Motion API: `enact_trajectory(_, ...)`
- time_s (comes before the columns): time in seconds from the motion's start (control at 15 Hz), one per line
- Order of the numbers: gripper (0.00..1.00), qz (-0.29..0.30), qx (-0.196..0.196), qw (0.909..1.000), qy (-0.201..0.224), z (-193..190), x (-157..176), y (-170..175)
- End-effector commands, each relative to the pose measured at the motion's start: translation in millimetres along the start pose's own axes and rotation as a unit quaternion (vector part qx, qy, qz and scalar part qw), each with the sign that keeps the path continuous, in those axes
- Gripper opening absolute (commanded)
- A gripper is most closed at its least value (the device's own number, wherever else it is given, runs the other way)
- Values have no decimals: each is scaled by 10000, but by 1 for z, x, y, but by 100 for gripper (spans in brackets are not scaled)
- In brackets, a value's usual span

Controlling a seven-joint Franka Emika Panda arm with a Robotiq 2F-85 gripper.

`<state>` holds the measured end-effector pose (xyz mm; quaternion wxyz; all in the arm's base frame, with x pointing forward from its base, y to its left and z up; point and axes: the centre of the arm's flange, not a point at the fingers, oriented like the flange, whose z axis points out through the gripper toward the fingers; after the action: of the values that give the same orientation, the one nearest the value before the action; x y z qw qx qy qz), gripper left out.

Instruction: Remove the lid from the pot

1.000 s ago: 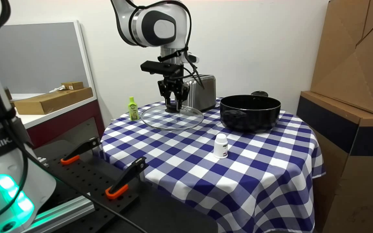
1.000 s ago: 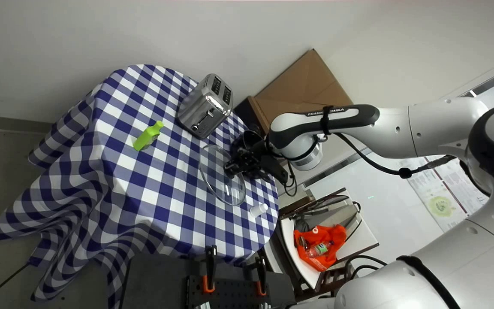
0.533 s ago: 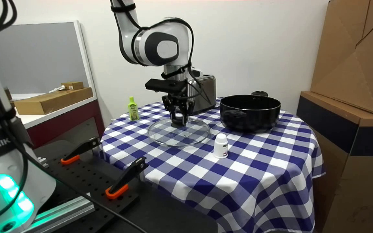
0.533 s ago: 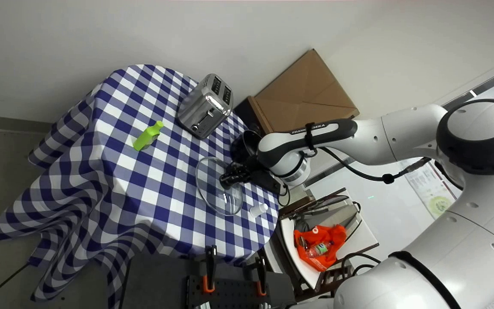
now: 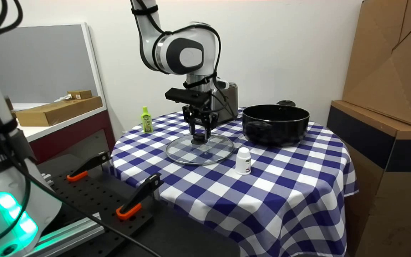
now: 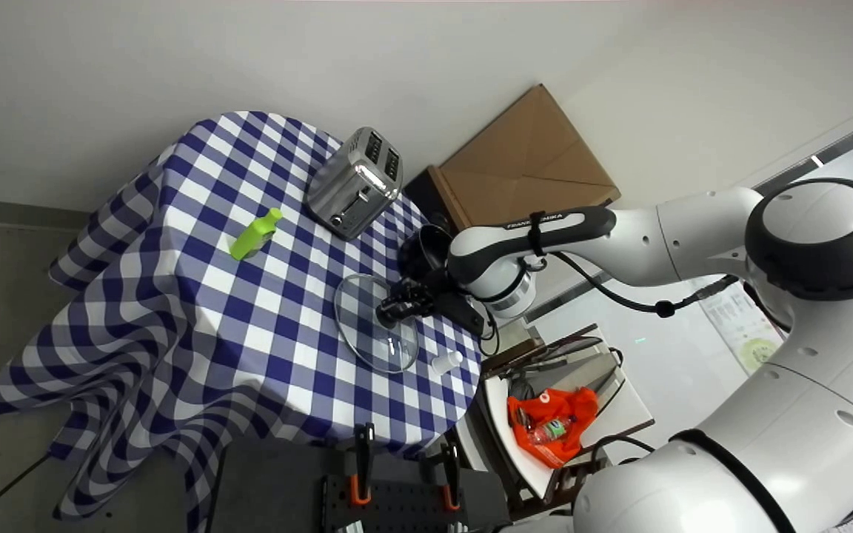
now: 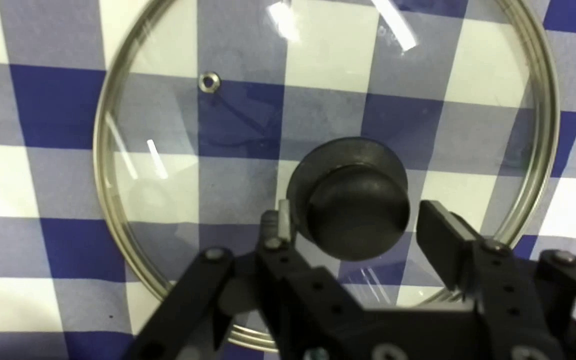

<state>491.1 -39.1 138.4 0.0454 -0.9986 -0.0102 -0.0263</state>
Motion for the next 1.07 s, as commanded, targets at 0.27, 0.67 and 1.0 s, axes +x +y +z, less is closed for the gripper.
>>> enact_trajectory(0.27, 100, 849, 546, 9947, -207, -79, 25, 14)
enact_trajectory(0.67, 100, 1322, 413, 9895, 417, -187, 36, 45)
enact_trajectory(1.0, 100, 1555, 165, 9848, 754, -212, 37, 70)
